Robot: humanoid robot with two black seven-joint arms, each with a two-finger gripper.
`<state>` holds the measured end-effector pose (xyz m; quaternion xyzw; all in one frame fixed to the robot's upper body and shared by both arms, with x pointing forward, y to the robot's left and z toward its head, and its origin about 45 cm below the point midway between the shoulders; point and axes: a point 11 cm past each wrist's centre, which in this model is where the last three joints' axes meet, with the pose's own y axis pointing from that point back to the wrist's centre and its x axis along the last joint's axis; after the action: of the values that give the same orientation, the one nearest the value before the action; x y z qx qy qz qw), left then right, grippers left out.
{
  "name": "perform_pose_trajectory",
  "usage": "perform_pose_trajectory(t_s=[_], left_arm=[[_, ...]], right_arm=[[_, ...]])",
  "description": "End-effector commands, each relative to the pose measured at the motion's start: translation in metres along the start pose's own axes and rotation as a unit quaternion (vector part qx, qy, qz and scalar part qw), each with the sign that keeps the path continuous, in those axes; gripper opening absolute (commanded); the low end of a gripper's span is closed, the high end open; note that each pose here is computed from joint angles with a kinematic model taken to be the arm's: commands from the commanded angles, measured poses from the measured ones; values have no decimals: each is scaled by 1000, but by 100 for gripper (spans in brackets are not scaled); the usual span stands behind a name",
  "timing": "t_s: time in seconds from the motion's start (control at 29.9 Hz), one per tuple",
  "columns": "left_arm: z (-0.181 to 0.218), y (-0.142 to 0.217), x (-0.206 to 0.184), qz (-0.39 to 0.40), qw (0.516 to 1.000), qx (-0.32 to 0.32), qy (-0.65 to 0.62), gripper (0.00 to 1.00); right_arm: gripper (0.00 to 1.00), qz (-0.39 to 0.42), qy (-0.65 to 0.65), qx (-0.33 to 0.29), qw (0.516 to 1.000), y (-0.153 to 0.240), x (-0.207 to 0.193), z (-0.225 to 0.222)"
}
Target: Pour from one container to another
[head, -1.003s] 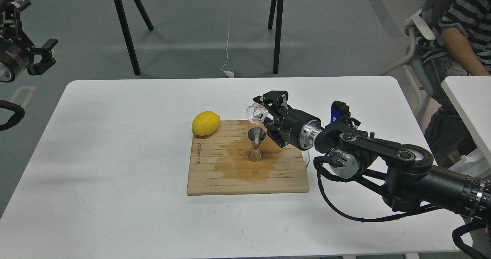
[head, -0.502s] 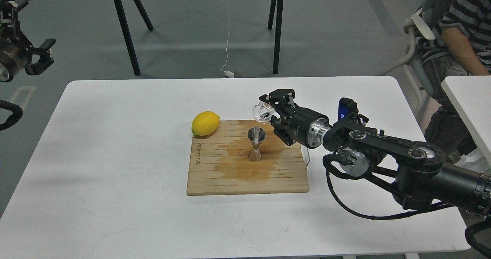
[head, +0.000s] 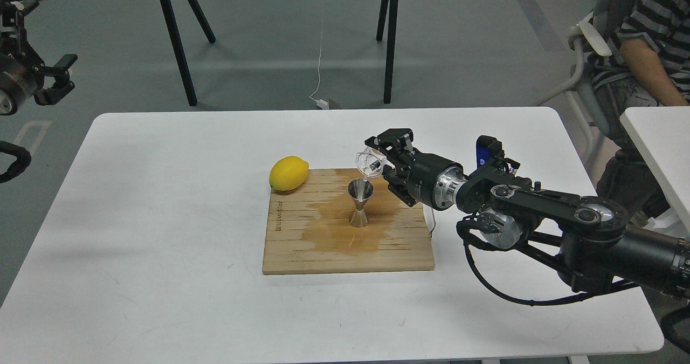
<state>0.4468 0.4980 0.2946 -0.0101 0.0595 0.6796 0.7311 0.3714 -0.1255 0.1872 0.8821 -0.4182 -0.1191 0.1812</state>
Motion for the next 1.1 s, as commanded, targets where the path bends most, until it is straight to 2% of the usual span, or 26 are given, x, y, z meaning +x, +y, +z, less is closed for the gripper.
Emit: perform_pose_trajectory(t_s=[0.0,1.07], left_arm=[[1,0,0,0,1000,-1,0,99],[5,3,6,6,1000,-5,3,99]], right_arm=[[16,0,8,1,1000,-1,0,-3],[16,-8,76,-8,997,-4,-2,-6]])
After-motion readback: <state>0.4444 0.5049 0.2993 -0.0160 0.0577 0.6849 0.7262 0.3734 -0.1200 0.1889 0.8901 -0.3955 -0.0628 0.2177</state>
